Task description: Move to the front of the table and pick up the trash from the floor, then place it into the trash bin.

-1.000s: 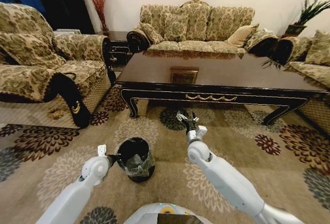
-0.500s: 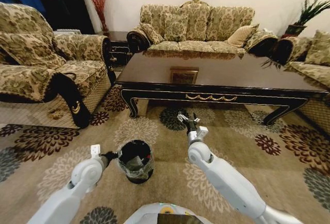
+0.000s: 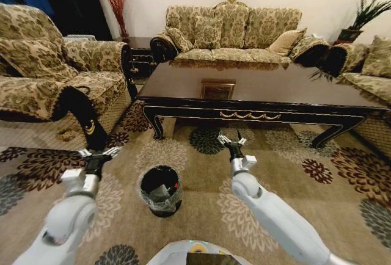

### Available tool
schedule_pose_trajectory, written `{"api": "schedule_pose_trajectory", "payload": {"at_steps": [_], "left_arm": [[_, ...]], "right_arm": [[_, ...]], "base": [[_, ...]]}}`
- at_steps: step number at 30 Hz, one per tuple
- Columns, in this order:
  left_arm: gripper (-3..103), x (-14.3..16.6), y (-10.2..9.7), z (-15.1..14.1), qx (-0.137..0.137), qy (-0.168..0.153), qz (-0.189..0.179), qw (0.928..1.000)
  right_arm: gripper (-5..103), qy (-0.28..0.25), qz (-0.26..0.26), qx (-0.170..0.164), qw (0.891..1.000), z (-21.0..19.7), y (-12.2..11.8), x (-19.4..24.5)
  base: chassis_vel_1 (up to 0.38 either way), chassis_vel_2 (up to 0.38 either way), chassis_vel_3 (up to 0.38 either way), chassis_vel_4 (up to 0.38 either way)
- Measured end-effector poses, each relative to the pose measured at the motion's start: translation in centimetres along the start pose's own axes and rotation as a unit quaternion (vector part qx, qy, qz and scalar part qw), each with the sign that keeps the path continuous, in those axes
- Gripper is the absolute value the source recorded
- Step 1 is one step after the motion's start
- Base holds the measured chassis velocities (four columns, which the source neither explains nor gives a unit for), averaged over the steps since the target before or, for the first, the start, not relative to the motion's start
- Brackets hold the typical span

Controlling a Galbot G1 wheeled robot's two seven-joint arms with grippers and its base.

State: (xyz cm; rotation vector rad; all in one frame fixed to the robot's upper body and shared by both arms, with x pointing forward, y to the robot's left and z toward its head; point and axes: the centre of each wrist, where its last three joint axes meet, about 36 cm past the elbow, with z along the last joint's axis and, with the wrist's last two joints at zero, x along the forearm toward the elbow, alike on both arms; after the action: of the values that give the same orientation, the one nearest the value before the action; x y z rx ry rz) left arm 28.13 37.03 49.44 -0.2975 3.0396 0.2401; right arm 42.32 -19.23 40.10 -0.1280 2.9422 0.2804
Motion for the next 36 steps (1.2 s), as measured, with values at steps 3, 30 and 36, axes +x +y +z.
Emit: {"api": "schedule_pose_trajectory", "payload": {"at_steps": [3,30,36], "left_arm": [[100,0.8,0.4,0.5,0.007,-0.006,-0.005,0.9999],[100,2.7,-2.8,-0.9,0.068,0.034,-0.006,0.9971],[100,2.7,-2.9,-0.9,0.068,0.038,-0.004,0.9969]], "right_arm": [[100,-0.002,-0.021,0.015,1.0,0.0,-0.9,2.3],[100,0.002,-0.038,0.032,0.999,0.2,-2.4,9.3],[100,0.003,-0.039,0.031,0.999,0.4,-2.1,9.7]], "base": [[0.0,0.0,0.0,0.0],[0.107,-0.145,-0.108,0.143],[0.299,-0.356,-0.29,0.353]]}}
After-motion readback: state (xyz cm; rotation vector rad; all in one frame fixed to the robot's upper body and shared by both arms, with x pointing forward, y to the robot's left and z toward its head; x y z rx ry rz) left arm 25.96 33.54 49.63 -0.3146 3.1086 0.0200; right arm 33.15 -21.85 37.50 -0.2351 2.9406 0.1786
